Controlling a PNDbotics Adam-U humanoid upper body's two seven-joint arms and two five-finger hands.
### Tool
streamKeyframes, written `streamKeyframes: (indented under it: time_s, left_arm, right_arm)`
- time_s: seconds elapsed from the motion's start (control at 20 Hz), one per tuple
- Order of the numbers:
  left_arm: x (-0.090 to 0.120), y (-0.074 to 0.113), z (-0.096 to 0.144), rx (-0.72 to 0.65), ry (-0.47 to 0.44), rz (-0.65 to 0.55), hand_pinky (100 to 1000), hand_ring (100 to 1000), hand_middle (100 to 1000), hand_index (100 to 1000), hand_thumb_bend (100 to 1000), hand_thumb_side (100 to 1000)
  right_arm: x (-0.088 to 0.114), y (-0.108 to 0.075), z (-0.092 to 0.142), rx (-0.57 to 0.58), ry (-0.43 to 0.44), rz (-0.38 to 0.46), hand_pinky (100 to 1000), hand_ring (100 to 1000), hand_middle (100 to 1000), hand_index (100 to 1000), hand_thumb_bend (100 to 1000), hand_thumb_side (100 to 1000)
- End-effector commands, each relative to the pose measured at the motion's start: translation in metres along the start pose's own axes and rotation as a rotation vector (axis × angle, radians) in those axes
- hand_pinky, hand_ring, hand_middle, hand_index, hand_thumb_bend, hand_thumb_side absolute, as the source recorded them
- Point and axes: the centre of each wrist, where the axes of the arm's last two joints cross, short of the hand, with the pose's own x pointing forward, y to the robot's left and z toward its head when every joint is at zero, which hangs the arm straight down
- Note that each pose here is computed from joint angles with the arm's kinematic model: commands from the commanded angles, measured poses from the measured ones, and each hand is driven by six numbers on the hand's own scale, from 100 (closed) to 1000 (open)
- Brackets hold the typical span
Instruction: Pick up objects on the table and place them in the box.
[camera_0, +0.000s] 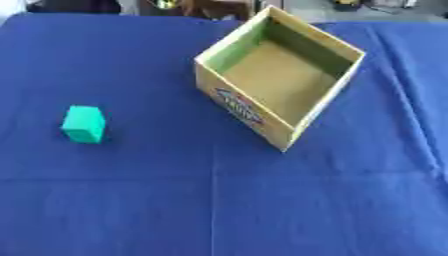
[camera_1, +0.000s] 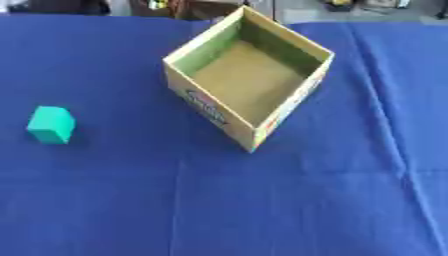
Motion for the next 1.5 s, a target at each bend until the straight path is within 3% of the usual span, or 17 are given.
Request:
streamKeyframes:
  time_s: [0.05, 0.5, 0.8, 1.15, 1.2, 1.4, 1.5]
  left_arm:
    - [0.005, 0.004, -0.005, 0.011, -0.026, -0.007, 723, 716, 771, 917, 100, 1000]
    - [0.005, 0.006, -0.007, 0.005, -0.028, -0.020, 725, 718, 773, 918, 100, 1000]
    - [0.009, 0.018, -0.017, -0.020, -0.054, -0.124, 728, 726, 778, 923, 100, 1000]
    - [0.021, 0.035, -0.045, -0.142, -0.074, -0.390, 744, 751, 793, 937, 100, 1000]
    - [0.026, 0.040, -0.053, -0.199, -0.075, -0.470, 745, 752, 793, 937, 100, 1000]
    - [0.041, 0.052, -0.080, -0.411, -0.037, -0.729, 766, 783, 822, 968, 157, 1000]
    - [0.043, 0.058, -0.092, -0.543, -0.007, -0.845, 815, 842, 885, 1000, 278, 1000]
  right_arm:
    - [0.002, -0.004, -0.007, -0.008, -0.032, 0.014, 759, 768, 592, 702, 100, 879]
    - [0.003, -0.004, -0.008, -0.005, -0.033, 0.013, 759, 768, 592, 702, 100, 878]
    - [0.003, -0.004, -0.007, -0.001, -0.033, 0.014, 759, 768, 592, 702, 100, 877]
    - [0.002, -0.005, -0.008, 0.007, -0.036, 0.016, 759, 767, 593, 702, 100, 885]
    - [0.002, -0.005, -0.008, 0.010, -0.038, 0.017, 759, 767, 593, 702, 100, 886]
    - [0.002, -0.006, -0.007, 0.021, -0.040, 0.020, 758, 767, 592, 702, 100, 886]
    - [0.002, -0.005, -0.007, 0.028, -0.040, 0.019, 759, 767, 592, 702, 100, 891]
